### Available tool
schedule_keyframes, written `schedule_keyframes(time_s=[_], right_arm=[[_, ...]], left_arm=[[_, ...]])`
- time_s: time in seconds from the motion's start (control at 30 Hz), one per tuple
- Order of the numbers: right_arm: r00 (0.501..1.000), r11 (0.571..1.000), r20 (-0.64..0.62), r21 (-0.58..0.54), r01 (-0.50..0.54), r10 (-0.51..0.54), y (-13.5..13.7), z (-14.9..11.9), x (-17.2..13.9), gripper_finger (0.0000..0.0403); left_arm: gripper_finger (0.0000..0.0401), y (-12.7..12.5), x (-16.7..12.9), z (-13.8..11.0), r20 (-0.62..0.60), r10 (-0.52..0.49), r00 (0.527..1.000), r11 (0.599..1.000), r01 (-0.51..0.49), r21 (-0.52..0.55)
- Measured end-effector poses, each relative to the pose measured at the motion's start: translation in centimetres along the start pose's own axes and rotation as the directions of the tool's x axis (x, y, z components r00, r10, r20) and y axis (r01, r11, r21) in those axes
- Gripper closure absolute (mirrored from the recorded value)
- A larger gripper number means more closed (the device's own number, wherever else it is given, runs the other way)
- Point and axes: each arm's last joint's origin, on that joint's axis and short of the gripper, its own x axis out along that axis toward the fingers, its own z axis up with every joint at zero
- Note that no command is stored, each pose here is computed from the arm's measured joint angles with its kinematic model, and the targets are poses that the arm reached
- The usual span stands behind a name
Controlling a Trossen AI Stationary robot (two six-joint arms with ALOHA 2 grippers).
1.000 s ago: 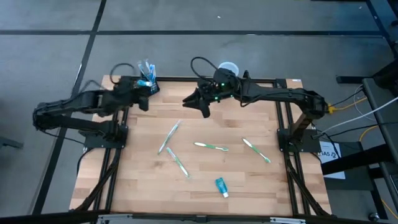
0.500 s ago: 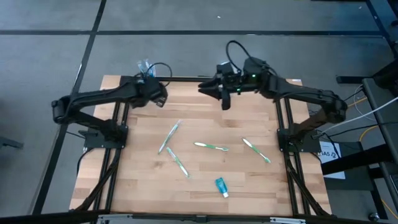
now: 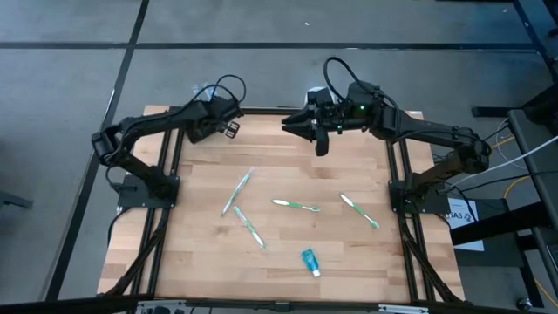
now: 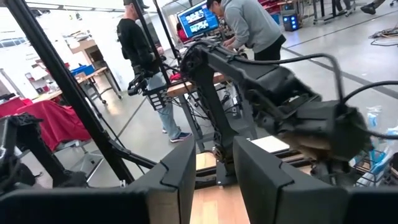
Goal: Pick & Place toothbrushing station
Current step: Put the blue mouthwash bottle into the middle section of the black organizer
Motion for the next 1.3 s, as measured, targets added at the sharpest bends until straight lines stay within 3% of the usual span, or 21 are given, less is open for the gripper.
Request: schedule_keyframes(time_s=[0.2, 0.5, 0.83, 1.3], right_arm=[[1.0, 1.0, -0.002, 0.001, -0.004, 0.004, 0.1, 0.0, 0.0, 0.0293], [1.0, 1.0, 0.002, 0.0, -0.016, 0.016, 0.3, 0.0, 0.1, 0.0293], [0.999, 0.999, 0.001, -0.004, -0.04, 0.04, 1.0, -0.2, 0.3, 0.0293], [0.999, 0.999, -0.001, -0.003, -0.047, 0.047, 1.4, -0.3, 0.4, 0.0293]], left_arm=[[0.0271, 0.7, 0.7, 0.3, -0.056, -0.047, 0.997, 0.998, 0.044, -0.047], [0.0244, 1.2, 0.8, 0.1, -0.058, 0.039, 0.998, 0.998, -0.036, 0.052], [0.0224, 2.0, 1.4, 0.6, -0.064, 0.044, 0.997, 0.999, -0.044, 0.016], [0.0246, 3.7, 1.3, 0.2, -0.077, 0.206, 0.976, 0.979, -0.205, 0.017]])
